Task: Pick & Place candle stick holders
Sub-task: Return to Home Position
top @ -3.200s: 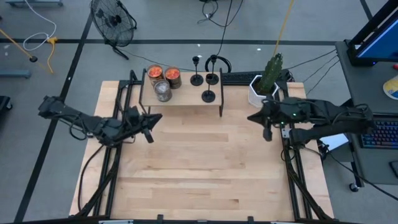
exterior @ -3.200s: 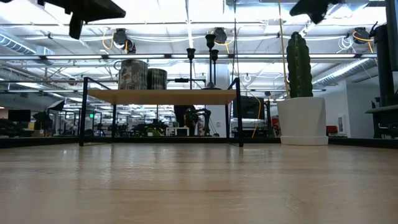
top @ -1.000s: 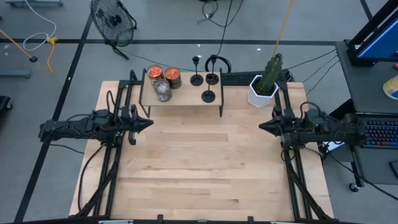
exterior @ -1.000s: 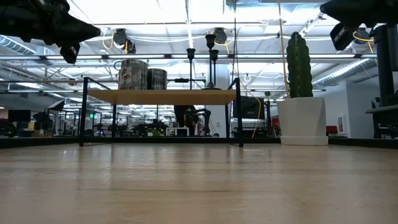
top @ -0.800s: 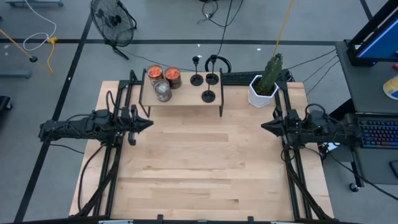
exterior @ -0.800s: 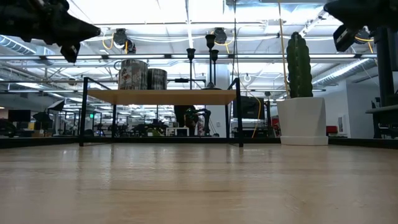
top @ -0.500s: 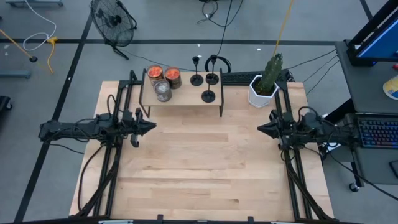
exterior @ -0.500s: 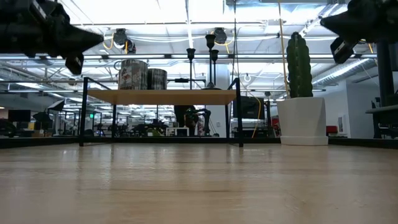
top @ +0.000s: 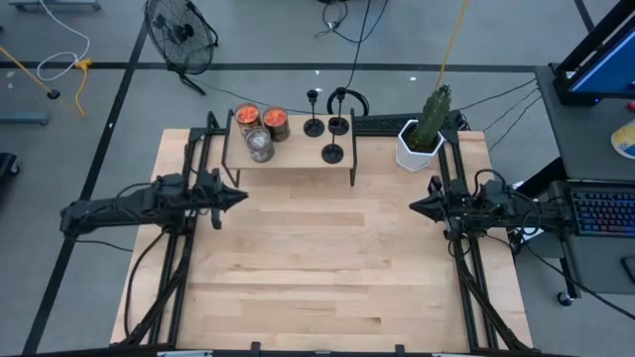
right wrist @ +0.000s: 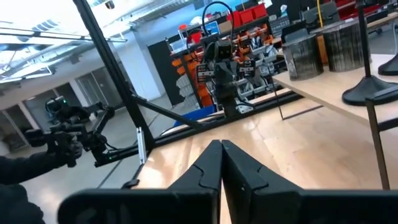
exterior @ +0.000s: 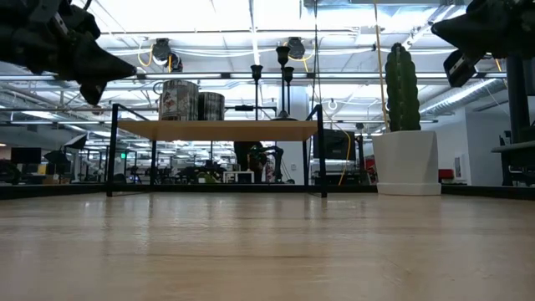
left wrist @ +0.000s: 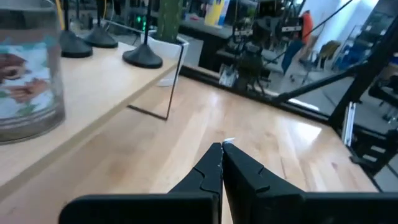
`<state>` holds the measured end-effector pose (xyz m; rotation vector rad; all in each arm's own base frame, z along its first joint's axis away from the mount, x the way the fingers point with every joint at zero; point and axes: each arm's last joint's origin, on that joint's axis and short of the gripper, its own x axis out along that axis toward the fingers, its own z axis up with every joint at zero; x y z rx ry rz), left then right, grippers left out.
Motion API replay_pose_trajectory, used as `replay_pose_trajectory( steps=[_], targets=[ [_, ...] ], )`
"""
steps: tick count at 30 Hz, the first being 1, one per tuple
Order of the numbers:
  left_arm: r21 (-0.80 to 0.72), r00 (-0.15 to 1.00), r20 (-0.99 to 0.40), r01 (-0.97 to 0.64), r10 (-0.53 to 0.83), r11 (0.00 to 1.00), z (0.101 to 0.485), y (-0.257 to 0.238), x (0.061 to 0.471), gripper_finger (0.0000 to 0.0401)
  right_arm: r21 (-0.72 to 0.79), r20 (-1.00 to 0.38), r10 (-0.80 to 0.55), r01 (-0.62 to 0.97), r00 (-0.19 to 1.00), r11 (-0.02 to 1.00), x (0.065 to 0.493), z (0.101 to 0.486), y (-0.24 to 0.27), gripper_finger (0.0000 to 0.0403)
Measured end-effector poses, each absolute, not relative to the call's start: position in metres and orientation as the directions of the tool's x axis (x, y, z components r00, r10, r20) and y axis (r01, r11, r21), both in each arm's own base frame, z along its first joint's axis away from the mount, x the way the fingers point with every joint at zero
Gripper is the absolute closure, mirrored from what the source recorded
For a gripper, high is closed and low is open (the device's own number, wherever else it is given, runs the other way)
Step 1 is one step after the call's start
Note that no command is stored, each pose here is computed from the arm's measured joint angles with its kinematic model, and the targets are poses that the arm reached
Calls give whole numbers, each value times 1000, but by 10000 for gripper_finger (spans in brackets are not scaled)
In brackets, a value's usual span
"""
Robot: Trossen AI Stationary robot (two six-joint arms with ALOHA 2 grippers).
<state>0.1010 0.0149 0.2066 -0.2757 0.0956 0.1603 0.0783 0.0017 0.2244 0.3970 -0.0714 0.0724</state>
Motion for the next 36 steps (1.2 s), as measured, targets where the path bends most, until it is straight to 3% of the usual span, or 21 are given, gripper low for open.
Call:
replay_pose_trajectory(
  steps=[12,20,27,36],
  targets=[
    [-320,985,-40,-172,168,932,202,11,83,384,307,121,58,-93,991,947,78,228,2,403],
    [-280,966,-57,-258,253,925,189,10,87,384,297,121,56,-90,991,951,78,228,2,403],
    [-223,966,-82,-258,246,940,176,9,91,384,255,113,56,-84,992,963,78,227,2,403],
    [-212,966,-87,-258,245,943,174,9,91,384,247,124,59,-88,991,965,89,203,2,403]
  ],
)
